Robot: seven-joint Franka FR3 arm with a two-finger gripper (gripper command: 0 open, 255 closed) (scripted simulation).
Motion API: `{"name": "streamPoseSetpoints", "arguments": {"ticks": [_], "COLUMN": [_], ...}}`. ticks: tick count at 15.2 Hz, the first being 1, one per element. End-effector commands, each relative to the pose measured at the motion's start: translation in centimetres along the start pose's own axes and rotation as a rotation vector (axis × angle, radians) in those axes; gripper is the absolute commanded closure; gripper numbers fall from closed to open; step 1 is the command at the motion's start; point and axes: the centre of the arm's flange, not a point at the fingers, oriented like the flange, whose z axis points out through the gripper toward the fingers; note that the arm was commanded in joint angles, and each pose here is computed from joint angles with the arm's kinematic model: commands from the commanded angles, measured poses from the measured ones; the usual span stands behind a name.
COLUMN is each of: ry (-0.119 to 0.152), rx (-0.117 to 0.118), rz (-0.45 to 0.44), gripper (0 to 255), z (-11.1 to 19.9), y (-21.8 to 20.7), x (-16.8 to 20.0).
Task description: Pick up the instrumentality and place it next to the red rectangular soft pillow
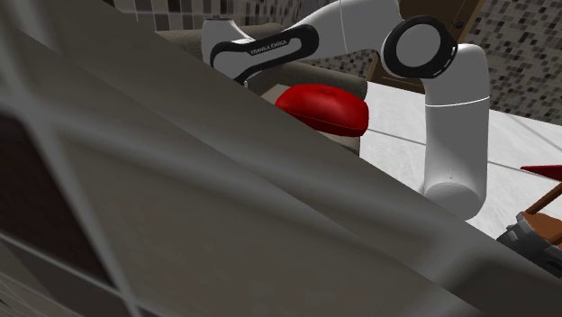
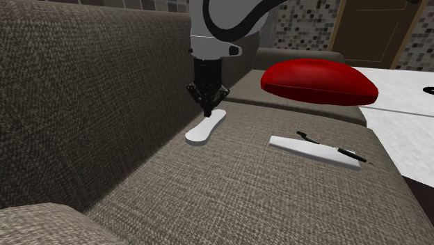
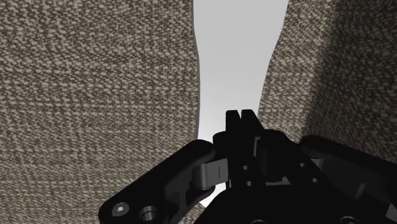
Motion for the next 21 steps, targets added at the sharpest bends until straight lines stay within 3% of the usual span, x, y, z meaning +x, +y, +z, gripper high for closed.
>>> {"name": "streamPoseSetpoints", "arguments": {"ticks": [1, 3, 4, 5, 6, 7, 15, 21], "ry": [-0.021, -0.021, -0.008, -0.008, -0.011, -0.013, -0.013, -0.013], "rx": [-0.014, -0.014, 0.015, 0.015, -0.016, -0.029, -0.029, -0.029], "rz": [0.000, 0.001, -0.001, -0.001, -0.029, -0.041, -0.041, -0.041], "gripper": [255, 255, 255, 0, 0, 0, 0, 0], "z": [3.5, 3.7, 1.2, 1.2, 0.7, 0.5, 4.5, 4.5], "y": [-0.4, 0.8, 0.6, 0.6, 0.1, -0.1, 0.0, 0.0], "x": [0.3, 0.3, 0.0, 0.0, 1.3, 1.8, 1.8, 1.8]}}
